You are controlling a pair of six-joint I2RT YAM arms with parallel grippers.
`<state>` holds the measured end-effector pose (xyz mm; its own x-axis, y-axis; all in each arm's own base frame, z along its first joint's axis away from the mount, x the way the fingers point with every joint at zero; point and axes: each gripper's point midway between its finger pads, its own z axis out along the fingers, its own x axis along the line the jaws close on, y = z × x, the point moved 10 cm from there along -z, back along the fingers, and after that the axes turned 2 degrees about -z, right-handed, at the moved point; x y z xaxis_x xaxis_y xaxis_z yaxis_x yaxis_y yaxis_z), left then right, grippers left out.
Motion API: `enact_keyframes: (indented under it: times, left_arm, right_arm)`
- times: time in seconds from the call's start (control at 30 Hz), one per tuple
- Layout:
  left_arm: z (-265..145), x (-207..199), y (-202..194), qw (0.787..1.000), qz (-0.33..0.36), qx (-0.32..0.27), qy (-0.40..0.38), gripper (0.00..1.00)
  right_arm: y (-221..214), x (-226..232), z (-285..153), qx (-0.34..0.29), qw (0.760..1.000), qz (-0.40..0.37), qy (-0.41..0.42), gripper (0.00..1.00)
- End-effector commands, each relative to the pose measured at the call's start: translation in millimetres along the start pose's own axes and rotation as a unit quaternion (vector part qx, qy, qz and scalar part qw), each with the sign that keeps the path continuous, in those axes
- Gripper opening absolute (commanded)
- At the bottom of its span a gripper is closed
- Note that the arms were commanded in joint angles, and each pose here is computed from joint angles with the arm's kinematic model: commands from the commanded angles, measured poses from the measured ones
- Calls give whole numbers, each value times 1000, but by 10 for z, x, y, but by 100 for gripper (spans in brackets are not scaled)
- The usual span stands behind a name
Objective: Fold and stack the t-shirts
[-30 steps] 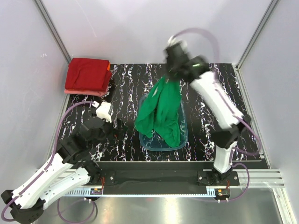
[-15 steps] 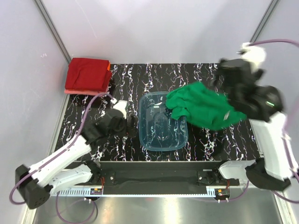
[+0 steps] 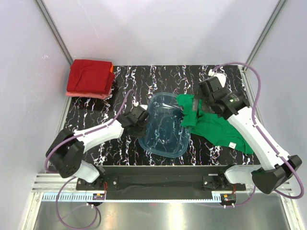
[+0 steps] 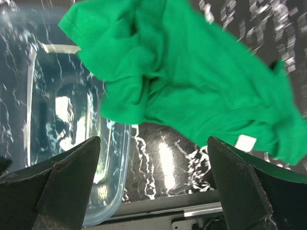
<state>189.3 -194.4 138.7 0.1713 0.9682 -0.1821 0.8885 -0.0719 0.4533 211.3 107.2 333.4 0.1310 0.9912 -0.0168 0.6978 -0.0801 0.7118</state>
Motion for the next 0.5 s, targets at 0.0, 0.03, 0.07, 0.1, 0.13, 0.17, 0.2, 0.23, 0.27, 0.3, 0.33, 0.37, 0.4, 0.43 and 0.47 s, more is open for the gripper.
enact_keyframes:
  times: [0.0,0.03,0.07,0.1,0.13,0.17,0.2,0.23,0.27,0.3,0.33,0.37,0.4,0.43,0.47]
  left_arm:
    - [-190,57,176,997,-1,-32,68,0]
    - [-264,165,123,993,5,-18,113,0]
    - [-377,224,155,990,0,-36,139,0]
    - [-451,287,138,986,1,-36,161,0]
    - [-609,405,83,981,-5,-28,193,0]
    - [-687,484,60,977,-6,-28,212,0]
    - [-765,567,47,972,-6,-31,232,2]
    - [-860,692,-3,966,-7,-17,260,5]
    - [-1016,729,38,960,-39,-43,273,21]
    - [-1103,727,51,963,-32,-46,263,22]
    - [-1185,754,62,963,-21,-49,262,24]
    - [-1320,790,111,960,-33,-73,267,41]
    - [-1379,871,124,953,-38,-86,289,49]
    - [-1450,998,136,948,-44,-86,303,60]
    - [-1504,1058,150,943,-63,-91,313,70]
  right_arm:
    - [21,86,166,-6,998,35,54,100]
    - [-54,92,252,13,998,31,57,99]
    - [-101,79,329,22,998,32,54,100]
    - [-121,82,364,27,998,33,55,100]
    - [-145,97,395,33,997,33,63,100]
    - [-169,105,420,37,997,33,67,100]
    - [-169,131,443,34,996,34,77,100]
    - [-207,147,483,43,995,34,83,100]
    - [-217,159,503,46,995,33,86,100]
    - [-211,177,514,45,994,34,93,100]
    - [-219,195,545,51,994,29,95,100]
    - [-213,201,558,52,994,28,96,100]
    - [-197,209,556,52,993,26,98,100]
    - [-195,221,570,54,993,22,101,100]
    - [-187,223,570,55,993,22,103,100]
